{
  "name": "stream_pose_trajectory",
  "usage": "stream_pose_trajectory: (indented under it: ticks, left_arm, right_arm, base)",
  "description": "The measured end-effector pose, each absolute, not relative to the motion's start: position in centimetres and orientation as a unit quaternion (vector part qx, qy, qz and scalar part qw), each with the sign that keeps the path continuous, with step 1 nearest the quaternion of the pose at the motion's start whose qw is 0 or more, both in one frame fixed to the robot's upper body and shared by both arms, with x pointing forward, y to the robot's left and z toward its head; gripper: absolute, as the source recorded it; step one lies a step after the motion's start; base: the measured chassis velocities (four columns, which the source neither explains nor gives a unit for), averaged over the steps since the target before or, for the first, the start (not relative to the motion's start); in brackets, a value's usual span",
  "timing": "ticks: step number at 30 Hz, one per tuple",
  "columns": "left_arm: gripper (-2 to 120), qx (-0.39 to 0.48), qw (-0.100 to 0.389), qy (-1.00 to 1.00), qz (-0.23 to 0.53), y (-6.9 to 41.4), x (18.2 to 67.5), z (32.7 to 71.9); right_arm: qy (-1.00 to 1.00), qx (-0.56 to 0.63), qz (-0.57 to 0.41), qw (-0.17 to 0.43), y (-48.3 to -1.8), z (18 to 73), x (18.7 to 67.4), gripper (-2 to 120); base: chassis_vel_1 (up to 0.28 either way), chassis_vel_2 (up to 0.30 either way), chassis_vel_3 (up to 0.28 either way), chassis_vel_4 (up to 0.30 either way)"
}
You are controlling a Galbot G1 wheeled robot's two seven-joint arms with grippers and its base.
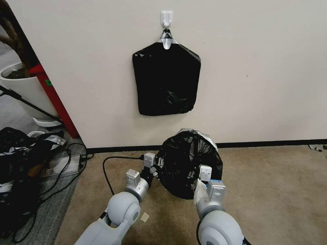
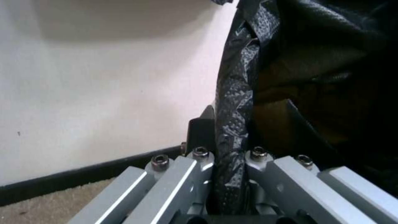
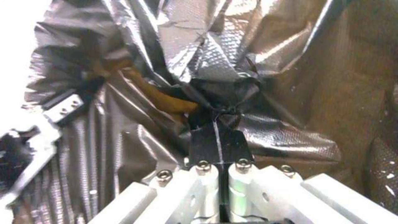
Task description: Place a trash bag onto the trash bin.
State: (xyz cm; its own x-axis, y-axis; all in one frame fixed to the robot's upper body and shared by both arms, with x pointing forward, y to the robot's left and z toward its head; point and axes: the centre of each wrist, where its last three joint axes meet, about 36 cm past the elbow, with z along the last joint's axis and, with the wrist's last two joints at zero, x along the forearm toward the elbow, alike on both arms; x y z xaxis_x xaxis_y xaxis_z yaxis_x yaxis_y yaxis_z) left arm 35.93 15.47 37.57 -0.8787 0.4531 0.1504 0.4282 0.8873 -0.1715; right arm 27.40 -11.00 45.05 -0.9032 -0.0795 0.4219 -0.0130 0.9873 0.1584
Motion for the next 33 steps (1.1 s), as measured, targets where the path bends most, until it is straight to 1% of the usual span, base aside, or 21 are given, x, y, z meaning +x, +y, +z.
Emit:
stream_pose_trajectory:
  ticks: [6,7,8,9,11,13,15,16,17,18,19,21,22,23,25,27,28,29,30,31,33]
  left_arm:
    - [3,-0.227,0.093,-0.967,0.067,15.5,36.1,37.6]
    - [3,-0.227,0.094,-0.967,0.067,15.5,36.1,37.6]
    - [3,-0.227,0.094,-0.967,0.067,15.5,36.1,37.6]
    - [3,-0.227,0.094,-0.967,0.067,15.5,36.1,37.6]
    - [3,-0.226,0.094,-0.967,0.067,15.5,36.2,37.6]
    - [3,-0.226,0.094,-0.967,0.067,15.5,36.2,37.6]
    - [3,-0.226,0.093,-0.967,0.067,15.6,36.3,37.6]
    - [3,-0.226,0.093,-0.967,0.067,15.6,36.3,37.6]
    - [3,-0.226,0.094,-0.967,0.068,15.6,36.4,37.6]
    - [3,-0.226,0.094,-0.967,0.069,15.7,36.4,37.6]
    - [3,-0.226,0.094,-0.967,0.069,15.7,36.4,37.6]
    - [3,-0.225,0.095,-0.967,0.071,15.7,36.5,37.5]
    - [3,-0.225,0.095,-0.967,0.071,15.7,36.5,37.5]
    - [3,-0.225,0.095,-0.967,0.072,15.7,36.6,37.5]
    - [3,-0.225,0.095,-0.967,0.074,15.7,36.7,37.5]
    - [3,-0.225,0.095,-0.967,0.074,15.7,36.7,37.6]
    - [3,-0.226,0.095,-0.967,0.075,15.6,36.7,37.6]
    - [3,-0.226,0.095,-0.967,0.075,15.6,36.6,37.6]
    - [3,-0.226,0.095,-0.967,0.075,15.6,36.6,37.6]
    - [3,-0.226,0.095,-0.967,0.076,15.6,36.6,37.6]
    - [3,-0.226,0.094,-0.967,0.076,15.6,36.5,37.7]
  right_arm:
    - [-0.978,0.028,-0.062,0.195,-11.1,45.1,27.1,0]
    - [-0.979,0.026,-0.058,0.193,-11.1,44.9,27.2,3]
    - [-0.979,0.026,-0.058,0.193,-11.1,44.9,27.2,3]
    - [-0.979,0.025,-0.056,0.192,-11.2,44.8,27.3,6]
    - [-0.98,0.026,-0.053,0.192,-11.2,44.6,27.3,17]
    - [-0.979,0.026,-0.053,0.193,-11.2,44.6,27.3,19]
    - [-0.979,0.027,-0.053,0.195,-11.2,44.7,27.1,31]
    - [-0.979,0.027,-0.053,0.195,-11.2,44.7,27.1,31]
    - [-0.979,0.03,-0.056,0.196,-11.2,44.9,26.8,37]
    - [-0.978,0.033,-0.058,0.197,-11.1,45.0,26.6,41]
    - [-0.978,0.033,-0.058,0.197,-11.1,45.0,26.6,41]
    - [-0.975,0.059,-0.071,0.201,-10.8,45.4,25.7,52]
    - [-0.975,0.059,-0.071,0.201,-10.8,45.4,25.7,52]
    - [-0.973,0.08,-0.089,0.199,-10.6,45.5,25.5,56]
    - [-0.964,0.131,-0.15,0.179,-10.0,45.4,25.7,69]
    - [-0.961,0.14,-0.17,0.17,-9.8,45.2,26.2,70]
    - [-0.956,0.146,-0.197,0.16,-9.5,44.8,27.1,68]
    - [-0.952,0.143,-0.226,0.148,-9.4,44.5,28.3,61]
    - [-0.952,0.143,-0.226,0.148,-9.4,44.5,28.3,61]
    - [-0.95,0.138,-0.241,0.143,-9.3,44.4,29.0,58]
    - [-0.947,0.122,-0.269,0.13,-9.5,44.3,30.7,47]
  base:
    - [0.0,0.0,0.0,0.0]
    - [0.0,0.0,0.0,0.0]
    - [0.0,0.0,0.0,0.0]
    - [0.0,0.0,0.0,0.0]
    - [0.0,0.0,0.0,0.0]
    - [0.0,0.0,0.0,0.0]
    - [0.0,0.0,0.0,0.0]
    - [0.0,0.0,0.0,0.0]
    - [0.0,0.0,0.0,0.0]
    - [0.0,0.0,0.0,0.0]
    - [0.0,0.0,0.0,0.0]
    - [0.0,0.0,0.0,0.0]
    - [0.0,0.0,0.0,0.0]
    - [0.0,0.0,0.0,0.0]
    - [0.0,0.0,0.0,0.0]
    - [0.0,0.0,0.0,0.0]
    - [0.0,0.0,0.0,0.0]
    - [0.0,0.0,0.0,0.0]
    - [0.0,0.0,0.0,0.0]
    - [0.0,0.0,0.0,0.0]
    - [0.0,0.0,0.0,0.0]
